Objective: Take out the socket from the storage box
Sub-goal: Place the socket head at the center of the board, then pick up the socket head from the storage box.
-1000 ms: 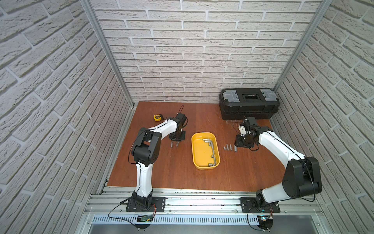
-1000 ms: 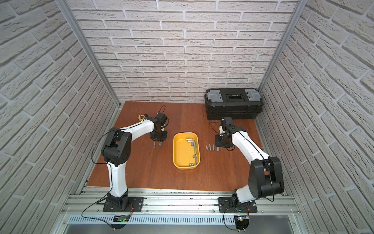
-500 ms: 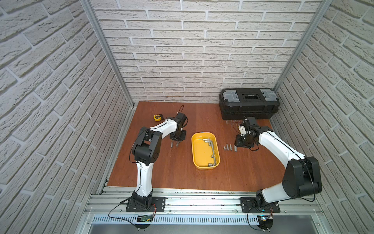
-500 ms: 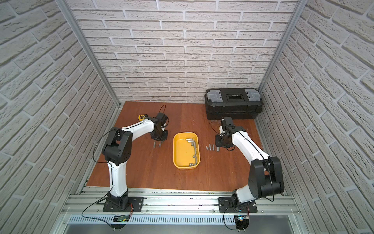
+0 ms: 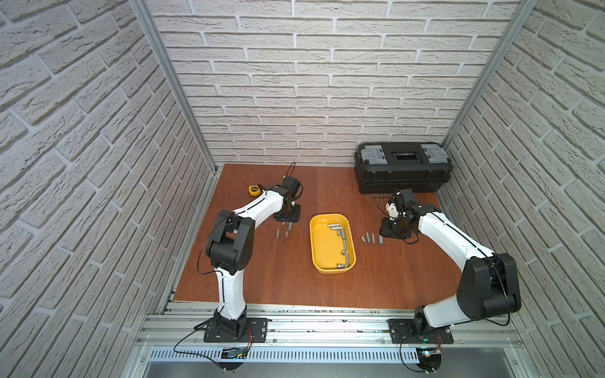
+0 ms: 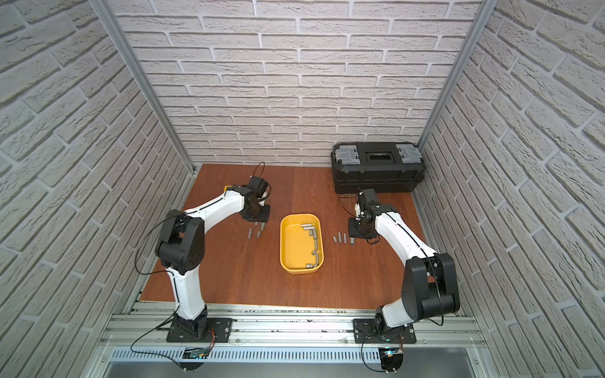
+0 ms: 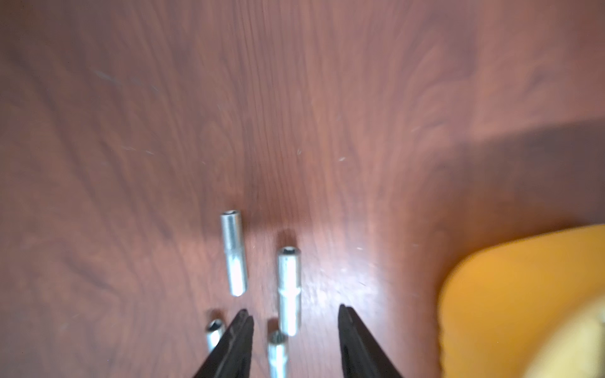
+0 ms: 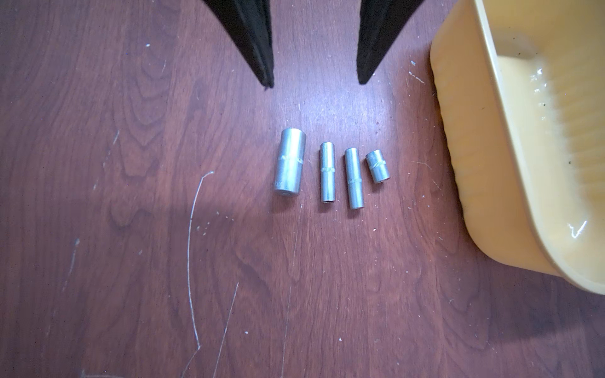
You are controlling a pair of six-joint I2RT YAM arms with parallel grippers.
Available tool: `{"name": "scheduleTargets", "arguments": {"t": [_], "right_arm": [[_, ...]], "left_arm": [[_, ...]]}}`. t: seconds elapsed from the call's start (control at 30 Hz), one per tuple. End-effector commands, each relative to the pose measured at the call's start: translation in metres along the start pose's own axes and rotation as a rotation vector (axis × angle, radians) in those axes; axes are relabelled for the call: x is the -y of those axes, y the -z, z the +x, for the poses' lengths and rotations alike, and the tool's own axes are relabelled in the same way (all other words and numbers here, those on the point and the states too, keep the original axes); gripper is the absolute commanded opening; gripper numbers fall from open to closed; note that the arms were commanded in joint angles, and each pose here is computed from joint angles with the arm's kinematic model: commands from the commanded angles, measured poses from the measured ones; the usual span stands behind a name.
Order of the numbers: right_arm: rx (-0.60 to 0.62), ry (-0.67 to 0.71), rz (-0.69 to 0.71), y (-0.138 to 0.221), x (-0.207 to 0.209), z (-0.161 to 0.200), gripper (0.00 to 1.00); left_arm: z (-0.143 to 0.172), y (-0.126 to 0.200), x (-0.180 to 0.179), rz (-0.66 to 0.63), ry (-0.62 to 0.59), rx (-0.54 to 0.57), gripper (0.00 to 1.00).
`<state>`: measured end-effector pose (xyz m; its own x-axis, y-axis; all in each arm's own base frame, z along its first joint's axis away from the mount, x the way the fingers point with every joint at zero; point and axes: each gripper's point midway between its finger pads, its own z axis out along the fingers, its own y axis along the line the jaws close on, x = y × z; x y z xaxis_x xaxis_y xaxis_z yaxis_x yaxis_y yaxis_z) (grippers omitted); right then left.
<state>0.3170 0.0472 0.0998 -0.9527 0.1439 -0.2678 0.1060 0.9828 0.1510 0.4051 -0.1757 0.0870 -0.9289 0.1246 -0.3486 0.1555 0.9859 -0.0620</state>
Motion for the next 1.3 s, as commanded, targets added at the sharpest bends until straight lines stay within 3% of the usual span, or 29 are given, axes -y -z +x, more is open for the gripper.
{"name": "scheduleTargets", "arguments": {"t": [0.0,0.2,0.4,0.67,1.03,1.27], "right_arm": [[0.02,0.011,-0.037,0.005,-0.009,-0.008,0.43],[0.05,0.131,-0.074,0.012,-0.05,-0.01,0.43],[0.096,0.27,-0.117,0.019,-0.116,-0.021,0.43],[0.073,0.432,-0.062,-0.024,-0.172,-0.031,0.43],[0.063,0.675,0.021,-0.059,-0.181,-0.048,0.44],[-0.008,0.807,0.044,-0.087,-0.18,-0.044,0.45]], "left_arm": [[-0.02,0.045,0.016,0.048,-0.025,0.119,0.47],[-0.006,0.068,0.017,0.046,0.021,0.18,0.48],[0.02,0.079,-0.012,-0.013,0.111,0.238,0.49],[0.05,0.087,-0.035,-0.052,0.166,0.235,0.51],[0.065,0.094,-0.051,-0.071,0.214,0.245,0.52],[0.067,0.094,-0.05,-0.063,0.222,0.241,0.52]]}}
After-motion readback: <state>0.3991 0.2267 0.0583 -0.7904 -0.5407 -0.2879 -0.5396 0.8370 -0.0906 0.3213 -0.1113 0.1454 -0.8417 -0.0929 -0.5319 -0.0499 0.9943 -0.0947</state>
